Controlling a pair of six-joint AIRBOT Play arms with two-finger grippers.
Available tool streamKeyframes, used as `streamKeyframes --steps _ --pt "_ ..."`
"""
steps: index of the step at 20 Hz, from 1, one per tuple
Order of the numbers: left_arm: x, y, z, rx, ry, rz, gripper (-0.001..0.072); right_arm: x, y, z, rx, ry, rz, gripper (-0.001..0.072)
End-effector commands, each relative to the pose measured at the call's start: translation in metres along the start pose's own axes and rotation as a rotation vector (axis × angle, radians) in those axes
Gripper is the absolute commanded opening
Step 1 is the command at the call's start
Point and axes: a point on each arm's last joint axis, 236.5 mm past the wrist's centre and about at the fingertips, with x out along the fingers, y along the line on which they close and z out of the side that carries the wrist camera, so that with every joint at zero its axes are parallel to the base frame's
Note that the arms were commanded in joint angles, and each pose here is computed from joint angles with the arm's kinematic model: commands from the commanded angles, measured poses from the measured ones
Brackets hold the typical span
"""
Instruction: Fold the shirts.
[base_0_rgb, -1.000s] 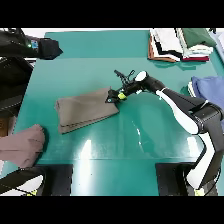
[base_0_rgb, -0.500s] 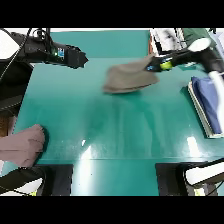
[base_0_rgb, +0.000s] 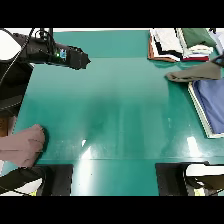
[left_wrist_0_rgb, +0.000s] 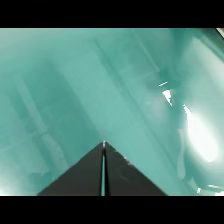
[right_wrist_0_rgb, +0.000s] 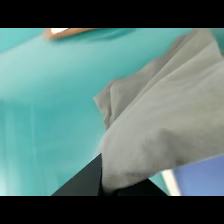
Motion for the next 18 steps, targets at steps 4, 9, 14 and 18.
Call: streamKeyframes --steps 4,9,14,18 --pt "0.000 0.000 0.000 -0.007 0.001 -0.001 0.0021 -0.031 -0.042 0.044 0.043 -0.174 -0.075 0.0016" --pt "0.001 0.000 0.000 -0.006 0.002 -0.001 0.0021 -0.087 0.000 0.098 -0.083 -0.334 -0.071 0.0016" --pt "0.002 0.001 -0.001 -0.004 0.006 0.000 0.0022 -0.118 0.012 0.098 -0.137 -0.327 -0.089 0.0016" --pt "0.002 0.001 -0.001 -0.003 0.003 0.001 0.0021 -0.129 -0.022 0.061 -0.102 -0.244 -0.204 0.0016"
